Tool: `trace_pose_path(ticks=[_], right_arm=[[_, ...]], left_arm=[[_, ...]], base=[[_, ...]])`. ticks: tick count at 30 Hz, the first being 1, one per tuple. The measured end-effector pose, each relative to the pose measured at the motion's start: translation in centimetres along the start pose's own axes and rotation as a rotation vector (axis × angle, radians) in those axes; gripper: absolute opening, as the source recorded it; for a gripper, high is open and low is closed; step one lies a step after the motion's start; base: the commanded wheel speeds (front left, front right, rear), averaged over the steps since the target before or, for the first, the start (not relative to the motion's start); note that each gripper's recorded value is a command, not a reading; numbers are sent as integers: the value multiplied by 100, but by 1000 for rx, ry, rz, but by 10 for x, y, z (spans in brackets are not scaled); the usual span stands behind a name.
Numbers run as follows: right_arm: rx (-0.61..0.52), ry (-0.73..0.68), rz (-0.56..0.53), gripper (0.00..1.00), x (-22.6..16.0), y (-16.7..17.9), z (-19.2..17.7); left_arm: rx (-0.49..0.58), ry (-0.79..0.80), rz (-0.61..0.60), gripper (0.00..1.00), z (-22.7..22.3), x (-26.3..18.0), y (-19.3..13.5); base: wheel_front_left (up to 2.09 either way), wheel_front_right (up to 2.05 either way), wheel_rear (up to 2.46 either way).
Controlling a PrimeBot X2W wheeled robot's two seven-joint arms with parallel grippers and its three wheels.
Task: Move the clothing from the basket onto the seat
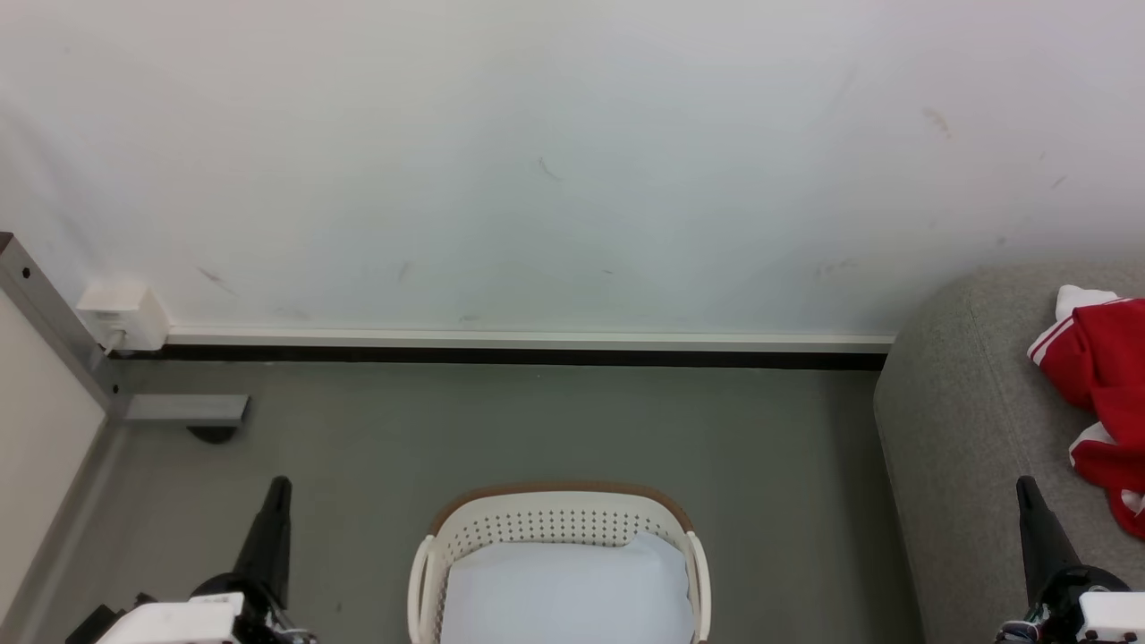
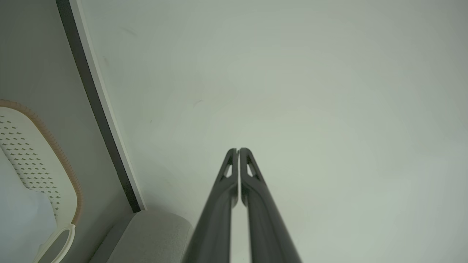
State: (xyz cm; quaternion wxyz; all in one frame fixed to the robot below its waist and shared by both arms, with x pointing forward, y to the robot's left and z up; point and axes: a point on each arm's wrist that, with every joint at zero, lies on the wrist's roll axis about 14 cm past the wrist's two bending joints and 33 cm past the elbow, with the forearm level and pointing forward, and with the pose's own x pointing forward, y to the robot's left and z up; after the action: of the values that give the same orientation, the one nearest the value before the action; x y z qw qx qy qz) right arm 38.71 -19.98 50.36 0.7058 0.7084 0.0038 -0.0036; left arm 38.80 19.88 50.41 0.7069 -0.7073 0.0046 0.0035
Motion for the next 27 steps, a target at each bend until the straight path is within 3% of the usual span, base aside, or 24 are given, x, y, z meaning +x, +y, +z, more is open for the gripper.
trace_pose_path(ticks=[27], right_arm=[[0, 0, 0, 0, 0, 0, 0]], left_arm=[[0, 0, 0, 0, 0, 0, 0]], base=[[0, 0, 0]])
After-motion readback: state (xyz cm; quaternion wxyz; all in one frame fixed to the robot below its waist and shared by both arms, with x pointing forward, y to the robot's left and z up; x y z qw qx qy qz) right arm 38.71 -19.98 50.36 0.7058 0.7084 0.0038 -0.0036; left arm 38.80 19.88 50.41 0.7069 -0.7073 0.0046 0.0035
